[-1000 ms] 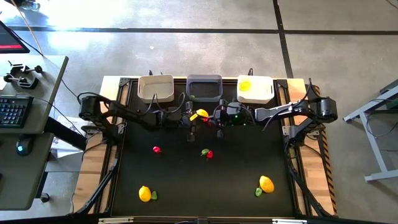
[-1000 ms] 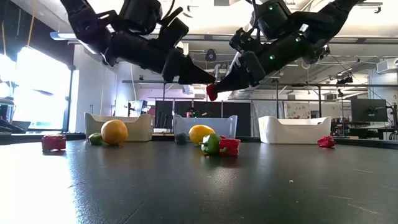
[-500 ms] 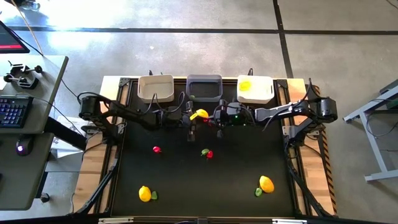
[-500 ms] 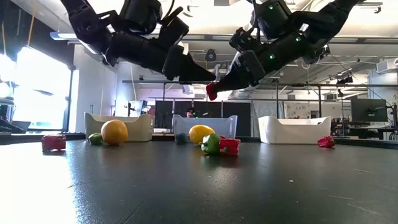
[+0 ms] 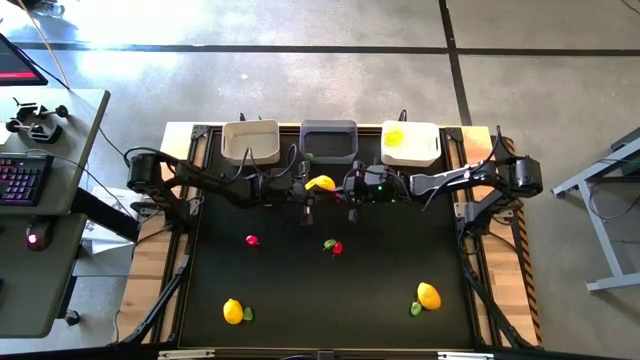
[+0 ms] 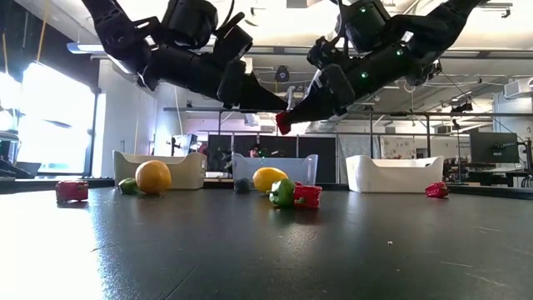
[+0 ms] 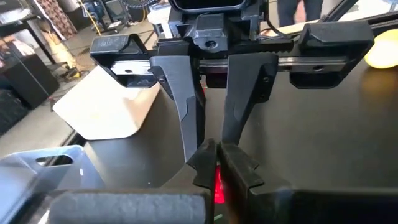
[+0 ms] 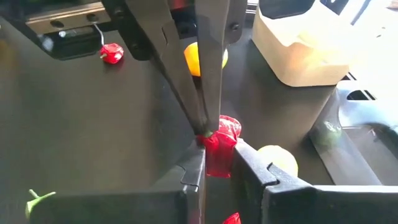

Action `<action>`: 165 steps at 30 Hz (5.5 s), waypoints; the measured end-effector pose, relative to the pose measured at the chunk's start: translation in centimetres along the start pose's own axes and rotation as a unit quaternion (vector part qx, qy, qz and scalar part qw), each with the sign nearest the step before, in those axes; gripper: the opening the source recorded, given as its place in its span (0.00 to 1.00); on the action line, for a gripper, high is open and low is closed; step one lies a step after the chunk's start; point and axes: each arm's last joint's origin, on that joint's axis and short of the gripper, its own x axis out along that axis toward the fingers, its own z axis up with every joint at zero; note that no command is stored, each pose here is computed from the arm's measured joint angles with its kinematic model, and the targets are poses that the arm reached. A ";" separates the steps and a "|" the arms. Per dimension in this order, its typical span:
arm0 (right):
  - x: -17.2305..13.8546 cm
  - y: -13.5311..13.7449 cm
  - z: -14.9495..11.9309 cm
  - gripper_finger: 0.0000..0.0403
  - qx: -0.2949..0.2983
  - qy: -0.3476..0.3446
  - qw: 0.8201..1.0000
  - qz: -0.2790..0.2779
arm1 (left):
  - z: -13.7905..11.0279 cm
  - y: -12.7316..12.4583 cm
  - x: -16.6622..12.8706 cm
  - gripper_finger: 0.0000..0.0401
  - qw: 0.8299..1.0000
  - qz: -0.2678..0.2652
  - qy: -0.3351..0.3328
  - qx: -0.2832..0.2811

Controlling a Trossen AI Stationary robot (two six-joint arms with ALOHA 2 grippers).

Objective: Sort produce into baskets
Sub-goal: Put the red bell pepper into the gray bin, then put the lemon into the white bin

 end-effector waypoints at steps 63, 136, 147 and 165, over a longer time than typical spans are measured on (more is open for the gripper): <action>0.0 0.1 -0.4 0.47 -0.008 0.033 0.997 -0.071 | -9.7 14.3 -12.0 0.02 0.886 0.384 0.201 -0.165; -2.6 1.2 -8.1 0.00 0.043 -0.106 0.991 -0.075 | 4.1 -8.0 -16.8 0.00 0.949 -0.223 0.215 0.055; -2.7 4.2 -8.4 0.00 0.095 -0.079 0.992 -0.012 | 4.3 -12.9 -19.9 0.06 0.946 -0.224 0.232 0.034; -4.2 10.4 -8.8 0.26 0.137 -0.062 0.989 0.011 | 5.9 -23.8 -19.3 0.49 0.858 -0.249 0.430 0.129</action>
